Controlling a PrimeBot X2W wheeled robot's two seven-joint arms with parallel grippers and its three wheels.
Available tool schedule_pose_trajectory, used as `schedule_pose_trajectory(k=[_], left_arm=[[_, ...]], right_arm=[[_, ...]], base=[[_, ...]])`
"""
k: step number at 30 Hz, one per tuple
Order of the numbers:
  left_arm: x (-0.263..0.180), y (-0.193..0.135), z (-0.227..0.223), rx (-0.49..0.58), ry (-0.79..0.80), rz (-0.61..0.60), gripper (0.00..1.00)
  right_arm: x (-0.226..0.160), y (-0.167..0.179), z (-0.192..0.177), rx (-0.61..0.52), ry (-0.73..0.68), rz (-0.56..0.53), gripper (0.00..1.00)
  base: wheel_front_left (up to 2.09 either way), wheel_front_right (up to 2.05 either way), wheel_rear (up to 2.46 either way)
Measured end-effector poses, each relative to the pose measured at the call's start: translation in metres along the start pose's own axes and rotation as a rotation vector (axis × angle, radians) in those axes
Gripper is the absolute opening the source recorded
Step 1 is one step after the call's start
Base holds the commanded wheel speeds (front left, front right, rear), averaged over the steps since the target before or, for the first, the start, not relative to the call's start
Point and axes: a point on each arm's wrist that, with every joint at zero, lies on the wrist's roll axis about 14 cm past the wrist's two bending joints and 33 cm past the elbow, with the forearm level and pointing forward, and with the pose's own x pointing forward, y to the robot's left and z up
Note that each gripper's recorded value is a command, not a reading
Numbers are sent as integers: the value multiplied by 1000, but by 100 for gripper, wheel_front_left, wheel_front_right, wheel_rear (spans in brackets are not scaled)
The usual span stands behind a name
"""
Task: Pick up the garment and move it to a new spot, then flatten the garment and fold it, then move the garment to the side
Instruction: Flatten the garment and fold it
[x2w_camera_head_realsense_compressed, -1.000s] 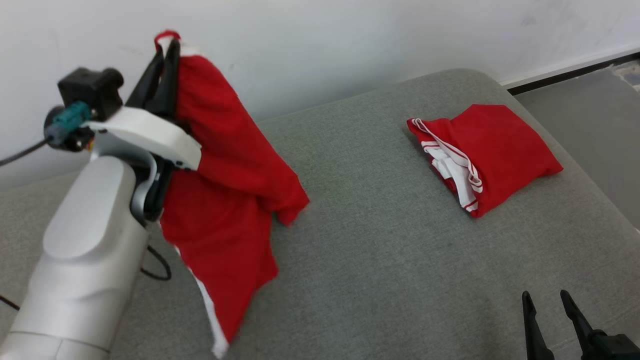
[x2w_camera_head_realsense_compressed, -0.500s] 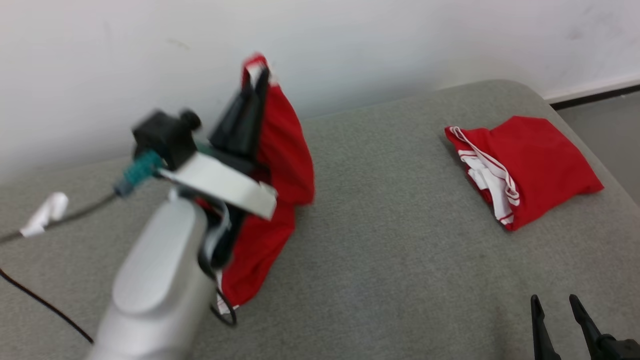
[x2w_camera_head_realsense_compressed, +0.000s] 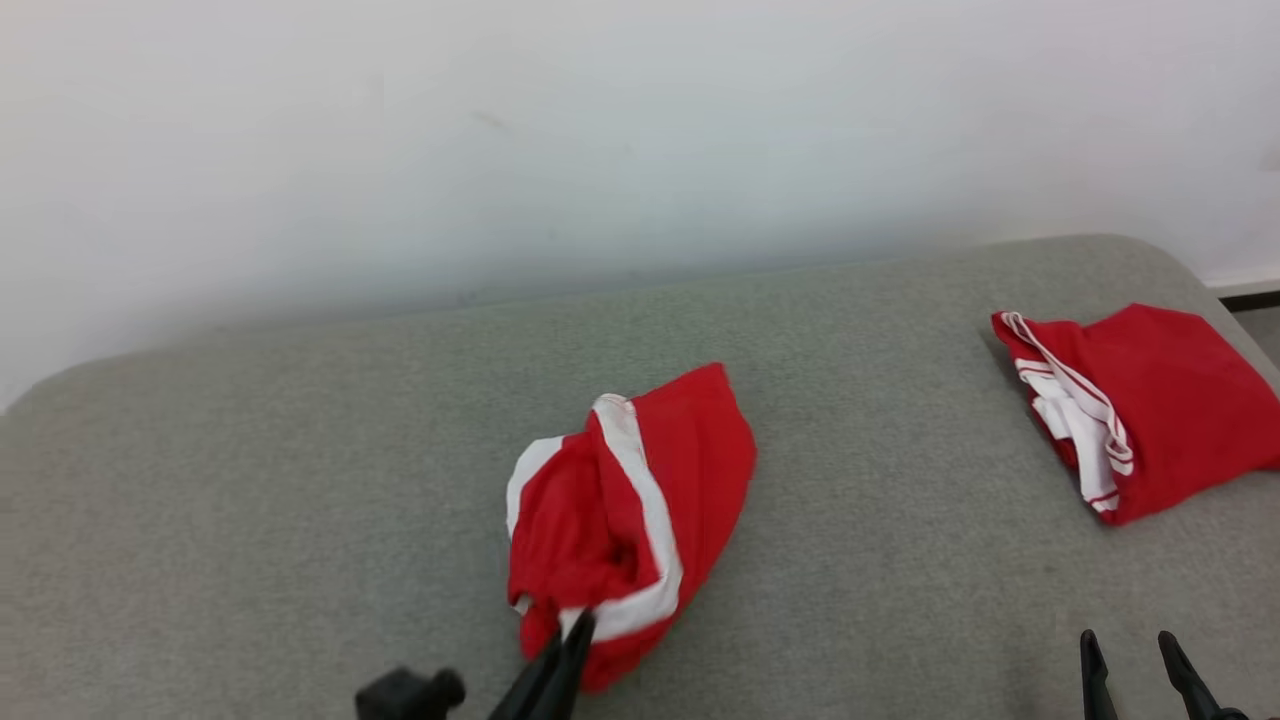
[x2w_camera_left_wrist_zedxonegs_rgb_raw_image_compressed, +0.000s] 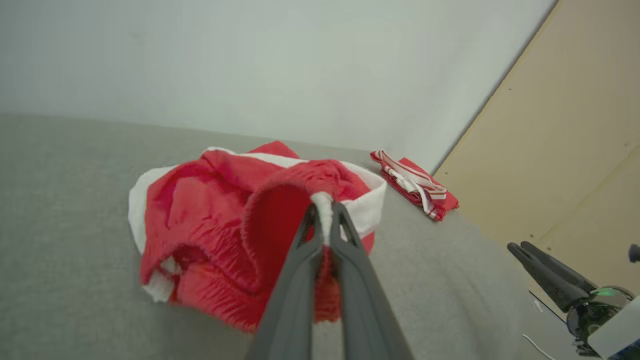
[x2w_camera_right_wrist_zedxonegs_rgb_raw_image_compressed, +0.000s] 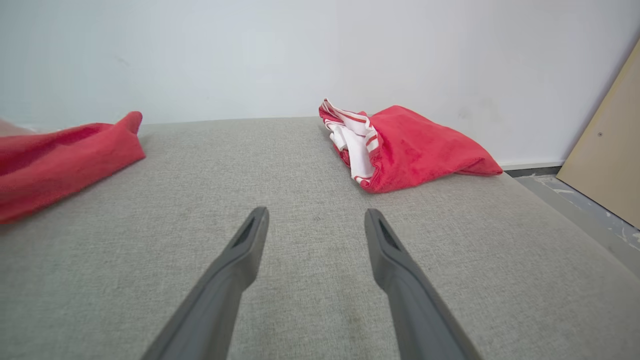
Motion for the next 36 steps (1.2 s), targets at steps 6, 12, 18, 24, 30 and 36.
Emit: schedule_pose_trajectory(k=[6, 12, 18, 24, 30, 36], left_arm=[[-53, 35, -40, -39, 104, 205, 0], [-89, 86, -41, 13, 120, 398, 0], [-108, 117, -39, 45, 126, 484, 0], [-118, 128, -42, 23, 127, 525, 100], [-140, 149, -43, 44, 157, 606, 100], [-142, 169, -9, 116, 115, 678, 100]], right_arm=[[5, 12, 2, -2, -6, 40, 100], [5, 19, 1, -4, -4, 62, 100], [6, 21, 1, -8, -2, 70, 100], [5, 21, 0, -6, -2, 70, 100], [3, 19, 0, -6, -1, 61, 100], [1, 14, 0, -8, -3, 47, 100]], base=[[0, 0, 0], [0, 0, 0], [0, 0, 0], [0, 0, 0], [0, 0, 0], [0, 0, 0]])
